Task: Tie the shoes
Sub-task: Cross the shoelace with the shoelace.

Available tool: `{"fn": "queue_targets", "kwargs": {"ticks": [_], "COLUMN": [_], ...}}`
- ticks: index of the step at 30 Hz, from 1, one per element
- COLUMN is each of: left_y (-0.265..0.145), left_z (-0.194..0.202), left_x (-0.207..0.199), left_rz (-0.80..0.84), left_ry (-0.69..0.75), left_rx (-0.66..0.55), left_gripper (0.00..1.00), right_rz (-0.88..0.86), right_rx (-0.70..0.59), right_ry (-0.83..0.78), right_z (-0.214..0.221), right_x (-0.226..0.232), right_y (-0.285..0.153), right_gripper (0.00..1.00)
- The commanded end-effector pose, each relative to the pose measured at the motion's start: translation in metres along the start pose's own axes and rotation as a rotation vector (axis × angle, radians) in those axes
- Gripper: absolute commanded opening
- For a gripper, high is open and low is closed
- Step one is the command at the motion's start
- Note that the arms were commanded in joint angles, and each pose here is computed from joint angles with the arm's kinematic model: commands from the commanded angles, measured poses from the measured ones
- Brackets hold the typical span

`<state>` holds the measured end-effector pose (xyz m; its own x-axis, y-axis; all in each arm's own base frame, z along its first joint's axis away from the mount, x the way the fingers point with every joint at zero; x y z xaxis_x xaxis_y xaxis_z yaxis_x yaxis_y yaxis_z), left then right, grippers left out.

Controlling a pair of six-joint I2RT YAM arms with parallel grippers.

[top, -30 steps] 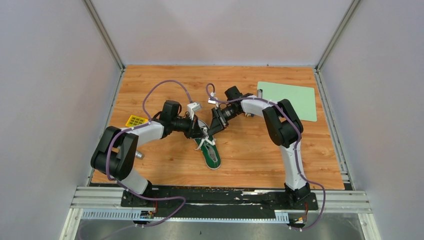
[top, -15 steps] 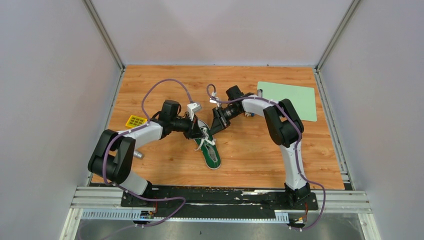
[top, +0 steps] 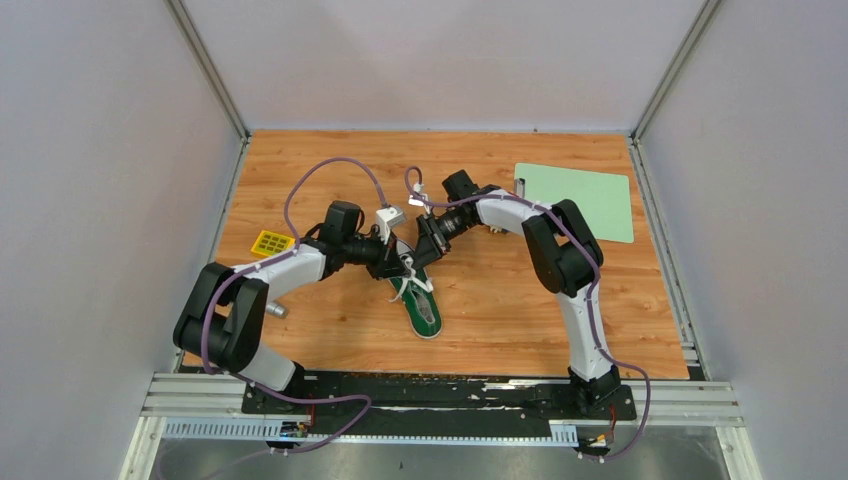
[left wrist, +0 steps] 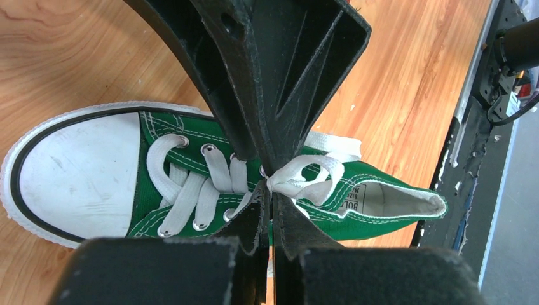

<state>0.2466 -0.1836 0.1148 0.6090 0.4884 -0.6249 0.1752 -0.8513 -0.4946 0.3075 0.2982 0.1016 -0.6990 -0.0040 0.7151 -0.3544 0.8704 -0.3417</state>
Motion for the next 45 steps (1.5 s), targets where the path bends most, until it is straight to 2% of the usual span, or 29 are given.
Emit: {"fn": "queue_targets", "kwargs": {"ticks": [1,16,24,30,31,34,36,45], "left_y": [-0.005,-0.006,-0.006,-0.005,-0.005,-0.005,-0.006,-0.002], "left_z": [-0.009,-0.008,-0.008,-0.007,-0.007,-0.010,-0.010,-0.009], "left_x": [-0.005,-0.010,-0.010,-0.010,-0.011,-0.011,-0.012,-0.011], "left_rz": [-0.019,0.004,0.008,0.014,0.014,0.009,0.010,0.039], "left_ry": [0.069,0.046,0.065,0.051,0.044,0.030,0.025,0.009], "left_rx": [-0.029,-0.040,-0.039,-0.036,-0.036,-0.040,-0.035,-0.018], "left_gripper": [0.00,0.00,0.00,0.00,0.02,0.19,0.25,0.29], "right_rz": [-0.092,-0.096,-0.060,-0.088,-0.092,-0.097,-0.098,-0.119], "right_rx": [-0.033,-0.008,-0.048,-0.046,-0.046,-0.042,-0.042,-0.043], "right_ry": [-0.056,-0.038,-0.052,-0.036,-0.036,-0.036,-0.036,-0.028], "right_z": [-0.009,-0.002,-0.011,-0.005,-0.005,-0.005,-0.004,0.001], "right_x": [0.012,0.010,0.012,0.010,0.010,0.011,0.011,0.011], "right_y": [0.001,0.011,-0.011,-0.008,-0.007,-0.005,-0.005,-0.004], "right_gripper": [0.29,0.29,0.29,0.28,0.28,0.27,0.27,0.30]}}
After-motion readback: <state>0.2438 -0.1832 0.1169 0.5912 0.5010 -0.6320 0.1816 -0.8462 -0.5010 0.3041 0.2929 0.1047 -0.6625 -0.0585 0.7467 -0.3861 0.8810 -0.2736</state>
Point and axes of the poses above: each gripper's point midway between its finger pads, its own y axis out along the fingers, its own x axis along the line the jaws close on, z = x × y, the point moved 7 cm from there along -y, back along the fingers, and after that the axes turned 15 degrees about -y, right-handed, at the moved point
